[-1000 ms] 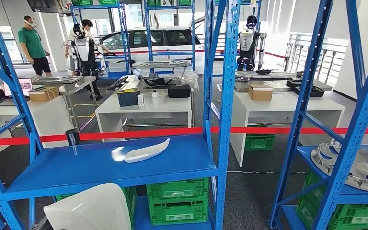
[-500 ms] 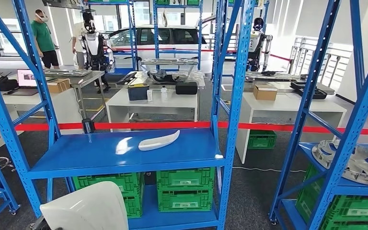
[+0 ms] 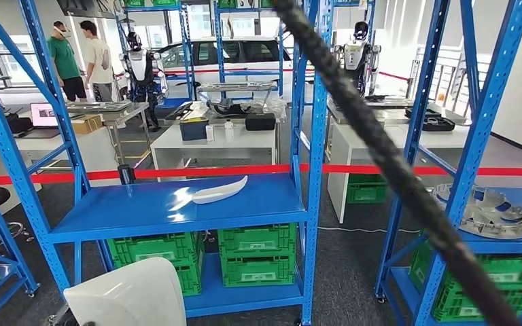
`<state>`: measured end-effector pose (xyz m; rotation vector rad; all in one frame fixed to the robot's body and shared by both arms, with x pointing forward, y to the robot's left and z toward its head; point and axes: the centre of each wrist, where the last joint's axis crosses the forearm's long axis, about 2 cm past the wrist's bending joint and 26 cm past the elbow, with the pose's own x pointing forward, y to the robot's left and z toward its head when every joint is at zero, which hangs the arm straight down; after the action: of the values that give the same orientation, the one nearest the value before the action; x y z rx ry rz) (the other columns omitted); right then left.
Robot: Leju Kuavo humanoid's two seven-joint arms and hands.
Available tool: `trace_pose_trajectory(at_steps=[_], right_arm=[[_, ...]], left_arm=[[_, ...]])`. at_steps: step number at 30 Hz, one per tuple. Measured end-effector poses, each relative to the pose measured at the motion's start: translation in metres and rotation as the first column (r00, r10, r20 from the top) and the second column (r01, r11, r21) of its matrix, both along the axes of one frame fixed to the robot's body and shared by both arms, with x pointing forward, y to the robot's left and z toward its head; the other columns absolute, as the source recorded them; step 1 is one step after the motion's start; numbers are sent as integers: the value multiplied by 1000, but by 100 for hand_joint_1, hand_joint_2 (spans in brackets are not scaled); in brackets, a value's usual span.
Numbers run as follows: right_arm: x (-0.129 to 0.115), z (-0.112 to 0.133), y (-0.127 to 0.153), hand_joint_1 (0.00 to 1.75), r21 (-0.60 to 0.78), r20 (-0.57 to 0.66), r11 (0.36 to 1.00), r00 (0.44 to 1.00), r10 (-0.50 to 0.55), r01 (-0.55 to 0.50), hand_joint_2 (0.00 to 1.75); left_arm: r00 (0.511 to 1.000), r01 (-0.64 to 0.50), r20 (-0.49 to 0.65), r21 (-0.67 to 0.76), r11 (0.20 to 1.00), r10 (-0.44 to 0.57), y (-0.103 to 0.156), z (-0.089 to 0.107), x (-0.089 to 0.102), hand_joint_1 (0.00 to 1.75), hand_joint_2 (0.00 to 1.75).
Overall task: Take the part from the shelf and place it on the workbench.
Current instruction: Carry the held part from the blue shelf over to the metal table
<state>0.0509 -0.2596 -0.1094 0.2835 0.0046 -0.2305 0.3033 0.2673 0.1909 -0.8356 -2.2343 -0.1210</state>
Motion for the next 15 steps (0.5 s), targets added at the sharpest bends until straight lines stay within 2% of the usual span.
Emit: trace_pose_trajectory(at_steps=[15], right_arm=[[-2,0,1,0,12,5,1000,1000,-7,7,0]], left_arm=[[1000,4,-4,-8,1000,-4,-4,0,2,175,175]])
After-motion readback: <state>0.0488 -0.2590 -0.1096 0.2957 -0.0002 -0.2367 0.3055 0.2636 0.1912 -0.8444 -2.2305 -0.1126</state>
